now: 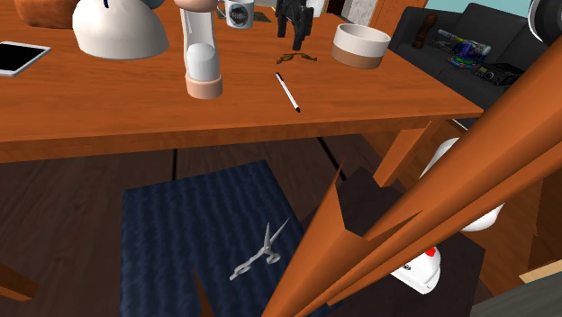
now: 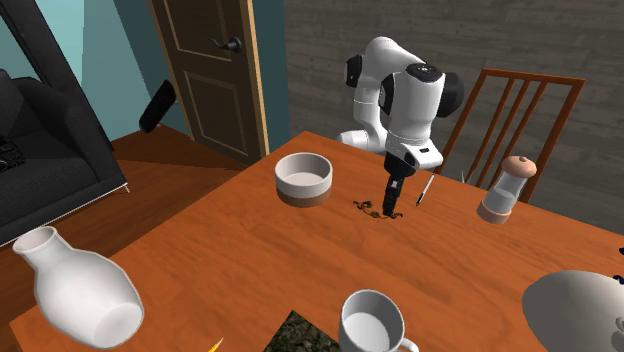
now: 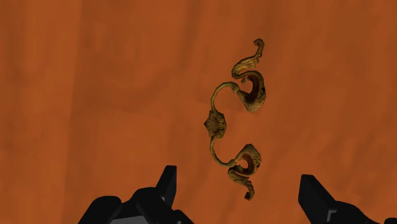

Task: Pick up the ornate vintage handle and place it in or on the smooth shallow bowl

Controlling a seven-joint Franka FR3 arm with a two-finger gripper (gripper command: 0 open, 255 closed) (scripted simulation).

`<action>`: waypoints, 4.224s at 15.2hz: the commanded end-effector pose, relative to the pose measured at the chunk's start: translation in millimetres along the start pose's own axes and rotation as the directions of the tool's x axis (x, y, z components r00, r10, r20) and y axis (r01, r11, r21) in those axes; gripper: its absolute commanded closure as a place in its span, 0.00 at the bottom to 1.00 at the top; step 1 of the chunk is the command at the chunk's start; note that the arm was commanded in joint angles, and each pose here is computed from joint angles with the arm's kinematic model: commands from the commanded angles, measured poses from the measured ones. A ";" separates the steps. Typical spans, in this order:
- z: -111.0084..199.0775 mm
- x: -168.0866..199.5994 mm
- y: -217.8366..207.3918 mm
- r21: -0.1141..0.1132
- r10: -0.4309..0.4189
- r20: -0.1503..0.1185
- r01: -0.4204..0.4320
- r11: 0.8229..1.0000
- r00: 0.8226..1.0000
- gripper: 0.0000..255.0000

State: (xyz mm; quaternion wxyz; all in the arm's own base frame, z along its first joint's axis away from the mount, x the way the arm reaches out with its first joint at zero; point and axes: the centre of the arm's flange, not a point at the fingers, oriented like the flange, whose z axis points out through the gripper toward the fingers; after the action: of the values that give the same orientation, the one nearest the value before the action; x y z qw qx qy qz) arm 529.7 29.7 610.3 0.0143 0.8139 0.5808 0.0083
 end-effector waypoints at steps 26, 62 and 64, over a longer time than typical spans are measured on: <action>7.5 1.1 0.4 0.003 -0.006 -0.001 0.006 1.000 1.000 1.00; -134.6 -130.8 -2.2 0.003 -0.006 -0.001 0.006 1.000 1.000 1.00; -136.6 -157.1 -3.6 0.003 -0.006 -0.001 0.006 1.000 1.000 1.00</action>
State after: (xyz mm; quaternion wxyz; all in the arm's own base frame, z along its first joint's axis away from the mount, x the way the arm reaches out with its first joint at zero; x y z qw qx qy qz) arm 476.9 -104.7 745.1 0.0128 0.8127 0.5825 0.0075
